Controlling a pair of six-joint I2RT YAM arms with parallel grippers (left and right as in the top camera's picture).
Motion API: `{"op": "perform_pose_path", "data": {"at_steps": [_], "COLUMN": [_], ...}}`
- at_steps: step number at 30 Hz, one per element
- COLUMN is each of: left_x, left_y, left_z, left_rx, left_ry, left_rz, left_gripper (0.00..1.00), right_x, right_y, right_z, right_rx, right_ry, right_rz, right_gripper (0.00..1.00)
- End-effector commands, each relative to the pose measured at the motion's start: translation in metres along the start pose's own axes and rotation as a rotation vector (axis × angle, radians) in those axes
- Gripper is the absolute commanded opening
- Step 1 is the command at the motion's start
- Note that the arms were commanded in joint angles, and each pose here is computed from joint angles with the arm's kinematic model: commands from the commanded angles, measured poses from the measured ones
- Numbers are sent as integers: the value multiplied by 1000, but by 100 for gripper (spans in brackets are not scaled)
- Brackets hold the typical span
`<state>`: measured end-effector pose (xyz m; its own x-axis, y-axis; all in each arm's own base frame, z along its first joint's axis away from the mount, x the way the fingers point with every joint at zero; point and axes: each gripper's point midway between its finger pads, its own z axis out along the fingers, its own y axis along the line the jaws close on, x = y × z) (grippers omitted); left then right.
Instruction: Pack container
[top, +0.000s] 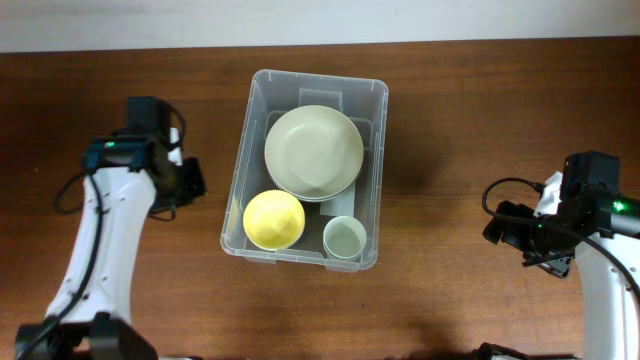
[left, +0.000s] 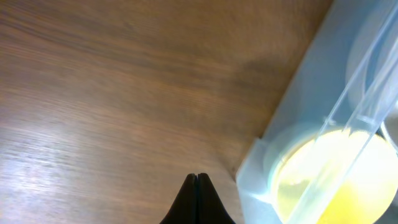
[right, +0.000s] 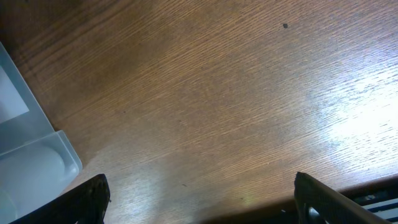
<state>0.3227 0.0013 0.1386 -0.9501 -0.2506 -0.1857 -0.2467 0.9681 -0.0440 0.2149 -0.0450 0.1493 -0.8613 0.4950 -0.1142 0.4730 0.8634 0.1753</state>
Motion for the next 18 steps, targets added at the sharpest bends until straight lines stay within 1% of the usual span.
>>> {"op": "perform_pose_path", "data": {"at_steps": [1,4,6,11,14,18], "left_x": [8,19,27,53,62,66], "left_y": [-20,-33,-46,-100,-107,-106], "left_z": [13,22,25,16,14,14], "left_rx": [20,21,56,280,287,280], "left_ry": [65,123,155,237,257,271], "left_rz": [42,82,106,213,239,241], "left_gripper": [0,1,1,1,1,1], "right_x": [1,1,1,1,1,1], "right_y": [0,0,0,0,0,0], "right_z": [2,2,2,2,2,2], "right_rx": [5,5,5,5,5,5], "right_ry": [5,5,5,5,5,5], "right_rz": [-15,-15,-15,-15,-15,-15], "right_gripper": [91,91,90,91,91,91]}}
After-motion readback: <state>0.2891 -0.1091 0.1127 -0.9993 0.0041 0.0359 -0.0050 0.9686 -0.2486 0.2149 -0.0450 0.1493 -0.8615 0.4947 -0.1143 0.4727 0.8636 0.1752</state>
